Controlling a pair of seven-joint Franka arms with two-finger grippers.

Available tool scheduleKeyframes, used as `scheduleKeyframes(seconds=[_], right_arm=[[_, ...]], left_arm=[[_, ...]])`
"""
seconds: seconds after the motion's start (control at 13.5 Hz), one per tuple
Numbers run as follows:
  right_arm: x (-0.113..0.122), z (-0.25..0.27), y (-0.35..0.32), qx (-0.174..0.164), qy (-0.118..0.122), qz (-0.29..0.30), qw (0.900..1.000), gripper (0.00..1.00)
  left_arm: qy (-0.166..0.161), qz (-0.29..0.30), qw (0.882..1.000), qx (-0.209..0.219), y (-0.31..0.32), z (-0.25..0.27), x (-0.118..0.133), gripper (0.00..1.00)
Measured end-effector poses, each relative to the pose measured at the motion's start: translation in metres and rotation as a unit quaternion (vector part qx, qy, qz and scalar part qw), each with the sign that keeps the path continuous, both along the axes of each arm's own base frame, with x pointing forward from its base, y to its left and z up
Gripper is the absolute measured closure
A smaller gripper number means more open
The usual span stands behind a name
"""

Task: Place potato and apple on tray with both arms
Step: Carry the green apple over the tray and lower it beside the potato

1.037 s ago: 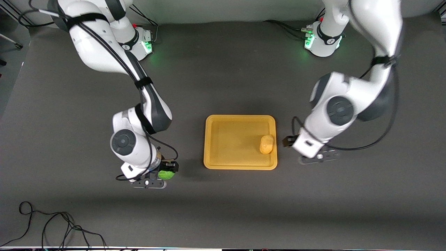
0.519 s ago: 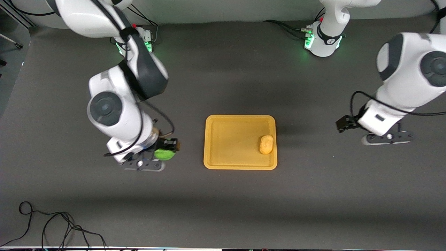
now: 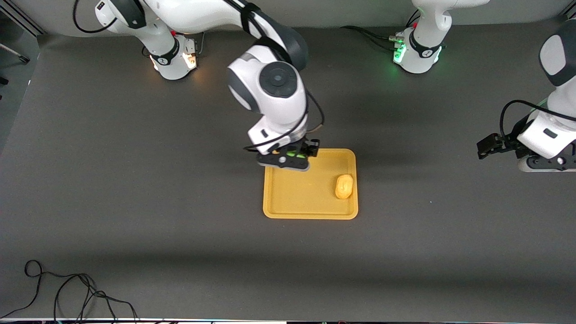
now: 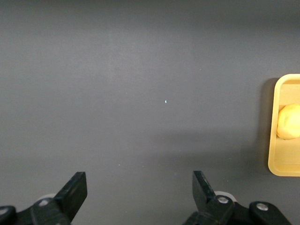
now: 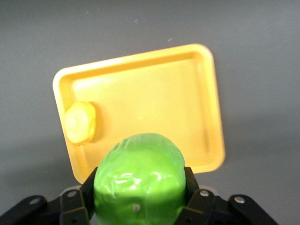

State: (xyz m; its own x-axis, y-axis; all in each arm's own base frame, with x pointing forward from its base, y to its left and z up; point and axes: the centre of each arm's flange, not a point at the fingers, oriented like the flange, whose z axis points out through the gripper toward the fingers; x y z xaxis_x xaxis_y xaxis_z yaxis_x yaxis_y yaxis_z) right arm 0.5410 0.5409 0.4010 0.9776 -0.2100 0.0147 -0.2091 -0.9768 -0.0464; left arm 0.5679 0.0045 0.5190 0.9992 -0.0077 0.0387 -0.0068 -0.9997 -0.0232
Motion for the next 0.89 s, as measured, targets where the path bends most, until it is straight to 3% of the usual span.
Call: scheduleKeyframes(seconds=[0.44, 0.89], right_arm=[[0.017, -0.165, 0.012, -0.022, -0.014, 0.006, 1.000, 0.29], [0.019, -0.196, 0.013, -0.024, -0.024, 0.010, 0.999, 0.29]], left_arm=[[-0.009, -0.005, 1.000, 0.000, -0.001, 0.005, 0.001, 0.00], [-0.006, -0.028, 1.000, 0.001, -0.001, 0.002, 0.001, 0.00]])
